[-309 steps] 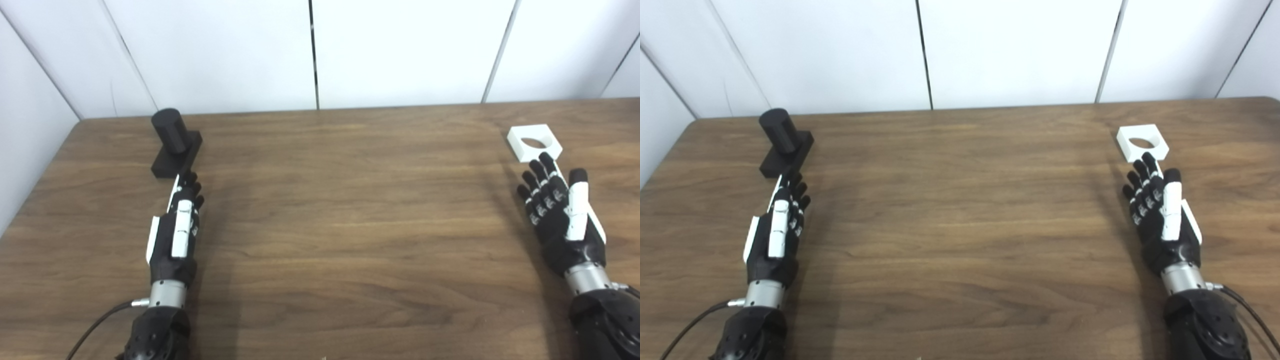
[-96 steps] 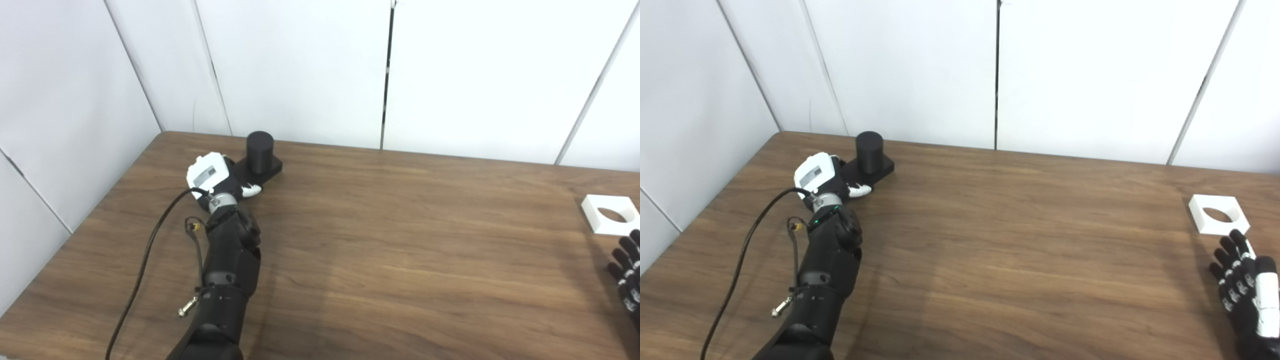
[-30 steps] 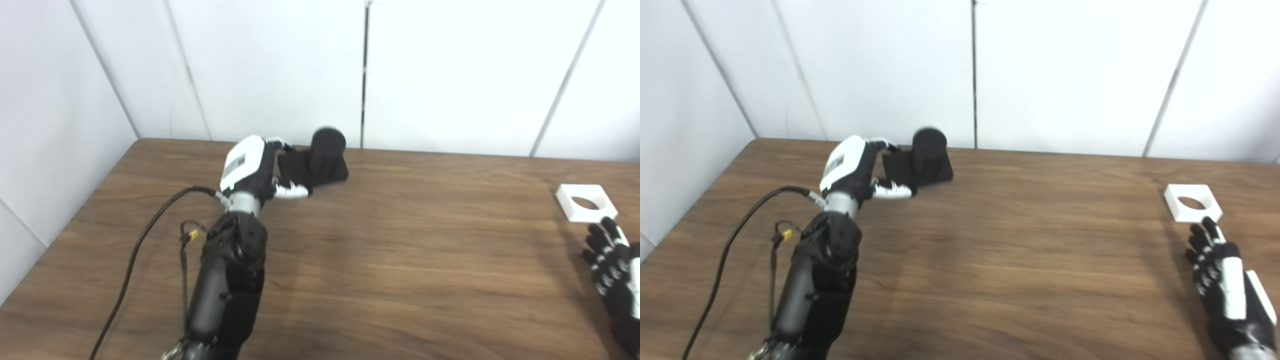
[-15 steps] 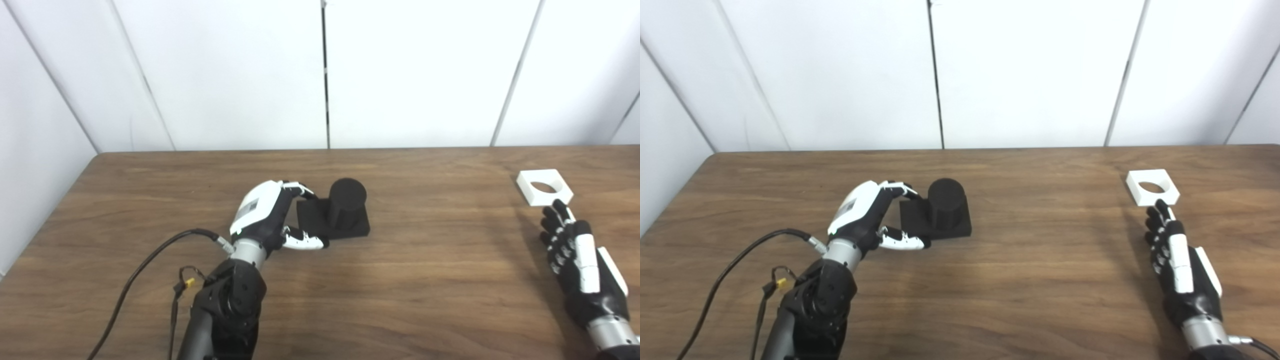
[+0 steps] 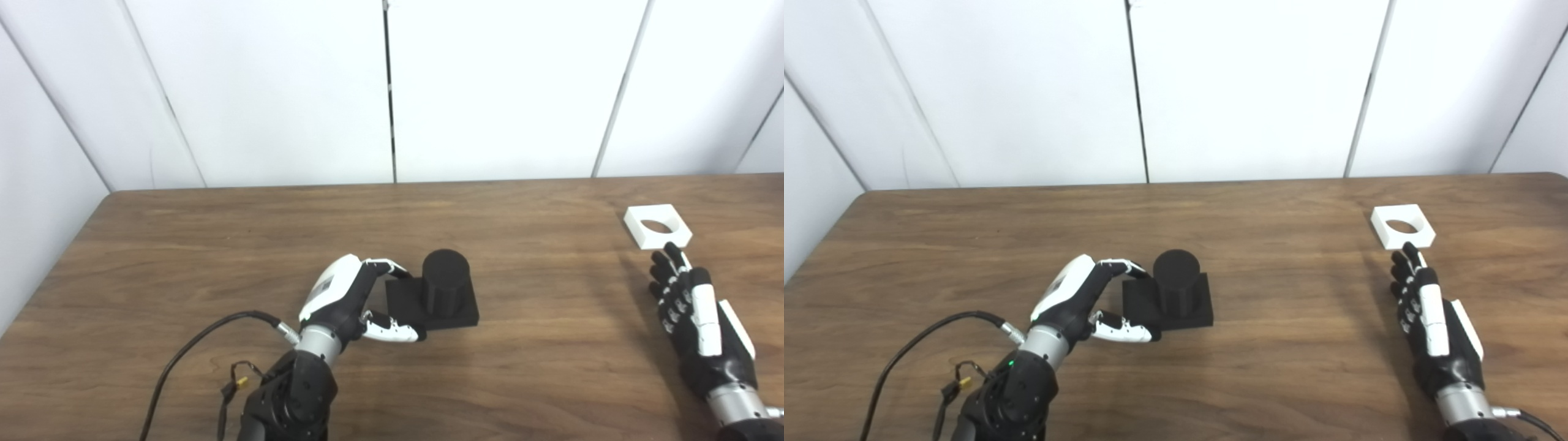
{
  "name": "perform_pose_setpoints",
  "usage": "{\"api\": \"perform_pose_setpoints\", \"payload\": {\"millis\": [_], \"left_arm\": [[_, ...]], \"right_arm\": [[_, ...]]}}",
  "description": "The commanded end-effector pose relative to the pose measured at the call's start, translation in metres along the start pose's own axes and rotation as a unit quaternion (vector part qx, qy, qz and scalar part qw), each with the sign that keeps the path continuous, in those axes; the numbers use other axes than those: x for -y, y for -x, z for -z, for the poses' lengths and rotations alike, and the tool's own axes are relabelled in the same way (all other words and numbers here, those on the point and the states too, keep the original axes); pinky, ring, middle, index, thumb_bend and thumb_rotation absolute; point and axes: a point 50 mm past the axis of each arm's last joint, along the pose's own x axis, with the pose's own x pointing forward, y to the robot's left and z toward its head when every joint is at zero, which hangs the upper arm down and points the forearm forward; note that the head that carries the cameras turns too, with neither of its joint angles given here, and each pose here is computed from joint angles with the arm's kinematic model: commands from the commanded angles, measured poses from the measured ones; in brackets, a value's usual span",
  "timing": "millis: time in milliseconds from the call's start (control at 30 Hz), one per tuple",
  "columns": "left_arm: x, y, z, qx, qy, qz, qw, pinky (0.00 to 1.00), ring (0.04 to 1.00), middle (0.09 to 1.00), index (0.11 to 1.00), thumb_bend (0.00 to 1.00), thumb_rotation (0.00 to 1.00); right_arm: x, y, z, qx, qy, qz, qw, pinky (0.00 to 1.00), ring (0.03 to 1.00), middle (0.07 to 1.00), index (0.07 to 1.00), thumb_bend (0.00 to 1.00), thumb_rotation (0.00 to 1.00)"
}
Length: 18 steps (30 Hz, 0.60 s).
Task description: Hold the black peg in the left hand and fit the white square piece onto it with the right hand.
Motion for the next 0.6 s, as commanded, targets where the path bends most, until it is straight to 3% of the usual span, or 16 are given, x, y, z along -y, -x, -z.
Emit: {"api": "perform_pose_setpoints", "payload": {"millis": [0, 267, 400, 567], "left_arm": [[-0.004, 0.002, -0.004, 0.004, 0.001, -0.021, 1.000, 0.90, 0.965, 0.874, 0.489, 0.51, 0.06], [0.008, 0.019, 0.011, -0.011, 0.011, -0.001, 1.000, 0.90, 0.977, 0.881, 0.490, 0.50, 0.06], [0.014, 0.022, 0.016, -0.013, 0.001, -0.003, 1.000, 0.98, 0.991, 0.894, 0.489, 0.50, 0.06], [0.024, 0.023, 0.023, -0.016, -0.031, -0.009, 0.999, 1.00, 1.000, 0.934, 0.488, 0.51, 0.06]], "right_arm": [[-0.010, -0.001, -0.003, -0.002, -0.009, -0.018, 1.000, 1.00, 1.000, 0.987, 1.000, 0.56, 1.00], [-0.006, -0.003, -0.003, -0.004, -0.014, -0.008, 1.000, 1.00, 1.000, 0.976, 1.000, 0.58, 1.00], [-0.006, -0.003, -0.003, -0.002, -0.015, -0.009, 1.000, 1.00, 1.000, 0.971, 1.000, 0.58, 1.00], [-0.004, -0.001, -0.005, -0.001, -0.016, -0.012, 1.000, 1.00, 1.000, 0.975, 1.000, 0.58, 1.00]]}}
